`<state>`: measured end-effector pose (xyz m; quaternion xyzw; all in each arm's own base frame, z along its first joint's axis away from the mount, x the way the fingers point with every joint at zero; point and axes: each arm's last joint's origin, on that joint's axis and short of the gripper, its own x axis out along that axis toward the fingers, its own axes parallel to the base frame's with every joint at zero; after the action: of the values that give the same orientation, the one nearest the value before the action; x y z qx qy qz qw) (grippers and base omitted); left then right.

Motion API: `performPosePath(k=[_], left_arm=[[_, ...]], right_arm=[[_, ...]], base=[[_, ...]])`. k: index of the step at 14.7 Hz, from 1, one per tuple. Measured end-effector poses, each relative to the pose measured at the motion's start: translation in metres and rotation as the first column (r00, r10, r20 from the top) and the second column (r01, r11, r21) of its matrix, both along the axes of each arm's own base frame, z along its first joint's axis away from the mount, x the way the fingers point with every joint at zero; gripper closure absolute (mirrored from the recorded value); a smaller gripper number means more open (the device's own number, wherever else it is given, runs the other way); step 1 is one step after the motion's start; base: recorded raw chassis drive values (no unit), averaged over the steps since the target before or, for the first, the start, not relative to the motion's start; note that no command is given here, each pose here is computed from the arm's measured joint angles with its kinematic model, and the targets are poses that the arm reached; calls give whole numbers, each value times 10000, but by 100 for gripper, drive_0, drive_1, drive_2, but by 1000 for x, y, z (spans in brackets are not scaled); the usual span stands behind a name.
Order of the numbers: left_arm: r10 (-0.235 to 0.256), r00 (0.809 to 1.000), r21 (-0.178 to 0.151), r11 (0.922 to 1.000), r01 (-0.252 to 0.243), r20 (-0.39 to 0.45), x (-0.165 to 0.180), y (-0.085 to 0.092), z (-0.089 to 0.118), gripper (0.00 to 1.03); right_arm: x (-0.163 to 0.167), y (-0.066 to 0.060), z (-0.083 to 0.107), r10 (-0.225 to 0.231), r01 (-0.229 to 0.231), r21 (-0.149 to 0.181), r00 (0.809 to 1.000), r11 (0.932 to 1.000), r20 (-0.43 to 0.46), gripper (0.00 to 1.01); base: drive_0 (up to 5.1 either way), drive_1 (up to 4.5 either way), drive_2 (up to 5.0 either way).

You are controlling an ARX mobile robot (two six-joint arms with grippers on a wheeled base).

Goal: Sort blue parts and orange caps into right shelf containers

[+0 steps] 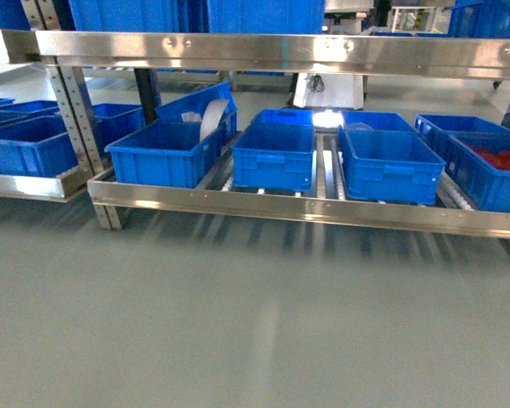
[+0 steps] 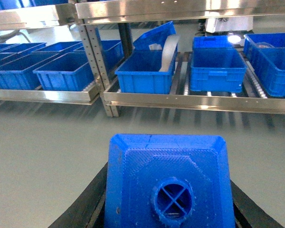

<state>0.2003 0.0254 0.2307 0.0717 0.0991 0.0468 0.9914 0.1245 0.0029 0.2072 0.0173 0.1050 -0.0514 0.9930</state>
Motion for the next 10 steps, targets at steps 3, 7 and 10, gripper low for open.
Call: performPosePath(k=[3, 7, 10], left_arm=[[-41, 10000, -5, 10000, 41, 5, 0, 0, 0, 59], [-106, 9999, -9, 9999, 106, 20, 0, -1, 0, 59], [-26, 10000, -6, 10000, 26, -7, 0, 0, 0, 59]], right_arm=[[0, 0, 0, -8, 8, -1, 10000, 10000, -4, 58], [0, 0, 0, -34, 34, -7, 10000, 10000, -11, 58], [0, 0, 0, -26, 26, -6, 10000, 10000, -3, 58]], base=[[-163, -163, -163], [-152, -152, -152], [-152, -152, -152]])
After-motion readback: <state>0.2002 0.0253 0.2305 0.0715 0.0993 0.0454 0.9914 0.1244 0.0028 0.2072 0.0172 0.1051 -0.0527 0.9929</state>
